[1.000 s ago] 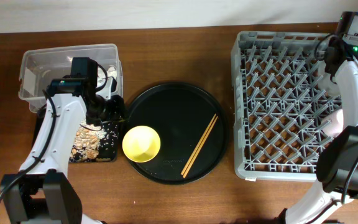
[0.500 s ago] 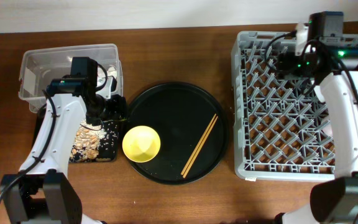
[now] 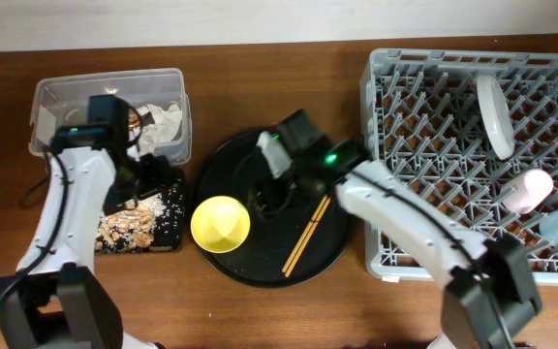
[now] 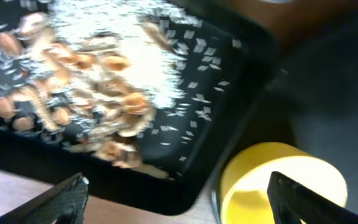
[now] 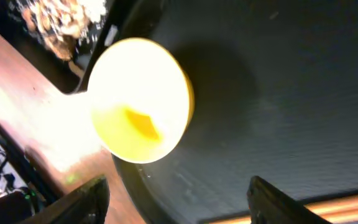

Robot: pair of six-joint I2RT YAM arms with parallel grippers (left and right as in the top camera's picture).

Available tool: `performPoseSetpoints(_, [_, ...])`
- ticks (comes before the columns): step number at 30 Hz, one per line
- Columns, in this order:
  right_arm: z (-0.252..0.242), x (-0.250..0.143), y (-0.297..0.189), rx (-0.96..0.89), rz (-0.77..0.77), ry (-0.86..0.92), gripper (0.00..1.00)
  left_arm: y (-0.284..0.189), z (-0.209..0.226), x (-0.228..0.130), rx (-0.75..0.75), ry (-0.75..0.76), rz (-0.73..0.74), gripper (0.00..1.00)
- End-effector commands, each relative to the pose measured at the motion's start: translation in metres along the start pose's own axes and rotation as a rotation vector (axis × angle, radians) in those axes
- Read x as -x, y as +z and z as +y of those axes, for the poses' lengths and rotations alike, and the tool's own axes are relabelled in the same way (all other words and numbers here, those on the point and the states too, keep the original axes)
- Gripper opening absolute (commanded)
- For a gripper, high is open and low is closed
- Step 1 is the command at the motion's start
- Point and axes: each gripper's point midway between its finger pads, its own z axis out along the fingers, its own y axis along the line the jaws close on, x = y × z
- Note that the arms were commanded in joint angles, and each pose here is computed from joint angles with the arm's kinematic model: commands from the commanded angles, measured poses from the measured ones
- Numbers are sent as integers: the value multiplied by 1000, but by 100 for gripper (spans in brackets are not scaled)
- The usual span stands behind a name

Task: Sort waste into correct bins and load items into the dishwasher rack
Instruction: 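Reach the right gripper to the yellow bowl and grasp it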

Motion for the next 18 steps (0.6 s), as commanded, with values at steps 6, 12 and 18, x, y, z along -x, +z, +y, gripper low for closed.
performPoseSetpoints(6, [-12, -47, 88, -176, 170, 135, 55, -9, 17, 3, 29, -68, -26, 95])
performPoseSetpoints(12, [-10, -34, 93, -157, 119, 130, 35, -9, 17, 2, 29, -68, -25, 95])
performPoseSetpoints(18, [-11, -31, 98, -155, 106, 171, 15, -9, 16, 2, 26, -68, -24, 95])
